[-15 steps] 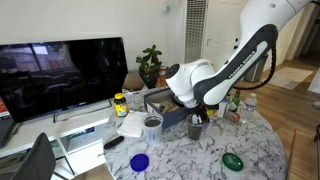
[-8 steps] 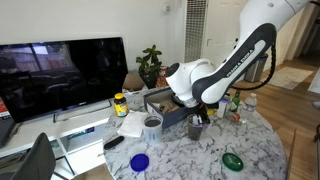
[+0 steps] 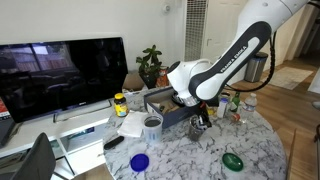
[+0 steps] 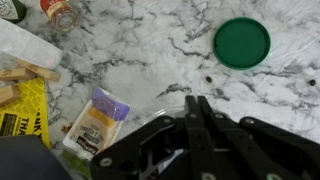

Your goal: Use the measuring cup to place contents from the clear cup on the right and into the clear cup on the left

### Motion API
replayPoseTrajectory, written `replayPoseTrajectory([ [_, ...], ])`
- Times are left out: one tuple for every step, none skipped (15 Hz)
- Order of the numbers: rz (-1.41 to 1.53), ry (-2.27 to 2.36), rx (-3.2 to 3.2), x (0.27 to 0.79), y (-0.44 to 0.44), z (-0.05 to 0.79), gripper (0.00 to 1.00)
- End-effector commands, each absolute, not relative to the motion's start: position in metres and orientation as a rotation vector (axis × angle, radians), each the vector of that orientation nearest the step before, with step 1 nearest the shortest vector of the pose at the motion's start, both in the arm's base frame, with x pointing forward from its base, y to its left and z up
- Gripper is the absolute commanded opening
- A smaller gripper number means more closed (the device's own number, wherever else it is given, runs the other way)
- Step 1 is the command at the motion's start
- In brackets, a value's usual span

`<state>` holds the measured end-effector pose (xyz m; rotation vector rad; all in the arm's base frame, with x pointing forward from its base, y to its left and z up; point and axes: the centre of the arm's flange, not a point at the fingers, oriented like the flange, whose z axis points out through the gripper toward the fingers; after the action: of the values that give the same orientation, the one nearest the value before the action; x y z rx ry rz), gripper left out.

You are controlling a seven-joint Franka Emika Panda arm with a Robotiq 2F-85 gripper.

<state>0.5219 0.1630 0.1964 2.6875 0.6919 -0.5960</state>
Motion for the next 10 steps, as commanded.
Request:
replayPoseTrajectory([
  [-0.624,0.698,2.741,0.532,0.161,0.187,0.01],
  [-0.612,0.691,2.736,0.535,0.160,0.191,0.01],
  [-0.604,0.687,2.732,0.537,0.159,0.194,0.01],
  [-0.597,0.679,2.727,0.541,0.159,0.197,0.01],
  [-0.601,0.679,2.721,0.543,0.158,0.199,0.01],
  [-0.610,0.685,2.724,0.545,0.157,0.200,0.01],
  [-0.630,0.688,2.738,0.548,0.153,0.198,0.01],
  [-0.647,0.705,2.754,0.550,0.151,0.197,0.01],
  [-0.667,0.703,2.756,0.551,0.149,0.195,0.01],
  [-0.696,0.721,2.775,0.553,0.146,0.194,0.01],
])
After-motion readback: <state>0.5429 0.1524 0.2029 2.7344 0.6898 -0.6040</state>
